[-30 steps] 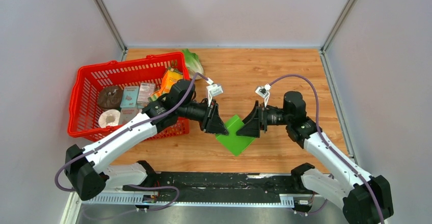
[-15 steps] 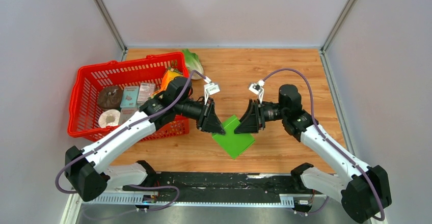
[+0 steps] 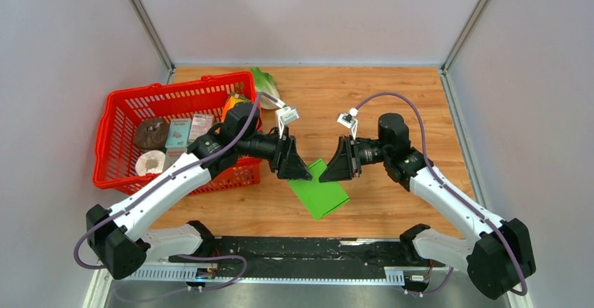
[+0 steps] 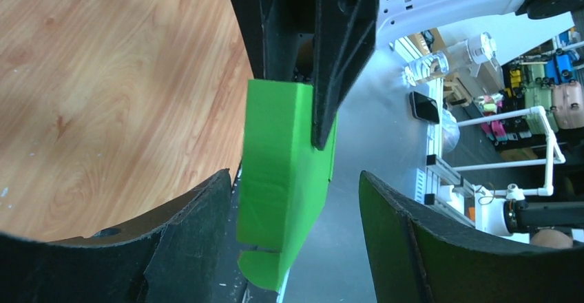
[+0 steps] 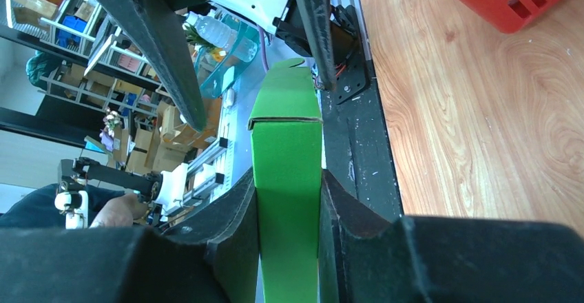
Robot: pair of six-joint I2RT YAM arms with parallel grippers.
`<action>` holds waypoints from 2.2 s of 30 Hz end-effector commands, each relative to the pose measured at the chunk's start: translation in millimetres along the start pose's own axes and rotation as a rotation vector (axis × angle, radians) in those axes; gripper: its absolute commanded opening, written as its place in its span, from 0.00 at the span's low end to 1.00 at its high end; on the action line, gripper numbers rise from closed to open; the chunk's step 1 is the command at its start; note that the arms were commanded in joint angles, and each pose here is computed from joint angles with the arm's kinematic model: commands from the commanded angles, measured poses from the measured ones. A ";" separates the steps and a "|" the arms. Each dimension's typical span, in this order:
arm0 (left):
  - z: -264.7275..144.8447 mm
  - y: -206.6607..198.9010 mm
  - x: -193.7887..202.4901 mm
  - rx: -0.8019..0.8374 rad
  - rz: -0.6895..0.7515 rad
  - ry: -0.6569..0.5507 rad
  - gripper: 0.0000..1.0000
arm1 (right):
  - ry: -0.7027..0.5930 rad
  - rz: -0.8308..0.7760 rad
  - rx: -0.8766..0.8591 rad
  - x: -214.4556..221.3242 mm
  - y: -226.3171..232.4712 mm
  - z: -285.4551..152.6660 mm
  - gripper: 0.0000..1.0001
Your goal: Fold the paper box
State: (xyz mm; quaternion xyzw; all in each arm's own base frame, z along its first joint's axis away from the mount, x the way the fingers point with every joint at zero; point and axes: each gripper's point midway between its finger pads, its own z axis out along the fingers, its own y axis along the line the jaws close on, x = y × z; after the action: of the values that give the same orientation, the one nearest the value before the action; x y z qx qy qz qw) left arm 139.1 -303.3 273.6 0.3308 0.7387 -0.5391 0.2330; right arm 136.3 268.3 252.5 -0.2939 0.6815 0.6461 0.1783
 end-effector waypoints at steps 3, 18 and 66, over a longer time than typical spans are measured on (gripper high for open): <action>6.4 2.6 -10.7 0.015 0.025 0.021 0.75 | 0.006 -0.035 -0.038 -16.1 20.0 4.6 0.18; 8.6 49.5 -9.7 -0.115 -0.368 -0.004 0.24 | -0.066 0.038 0.767 -41.5 -72.0 -43.1 0.85; -29.8 62.5 -23.3 -0.329 -0.893 -0.169 0.43 | -0.067 -1.221 1.636 -44.4 -39.7 49.6 0.31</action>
State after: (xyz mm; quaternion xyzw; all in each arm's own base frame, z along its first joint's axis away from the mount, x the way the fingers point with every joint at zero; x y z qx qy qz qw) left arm 212.4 -266.5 240.8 -0.1103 0.8767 -0.4584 0.0957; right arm 185.2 324.6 228.6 -0.3937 0.6374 -0.2319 0.6204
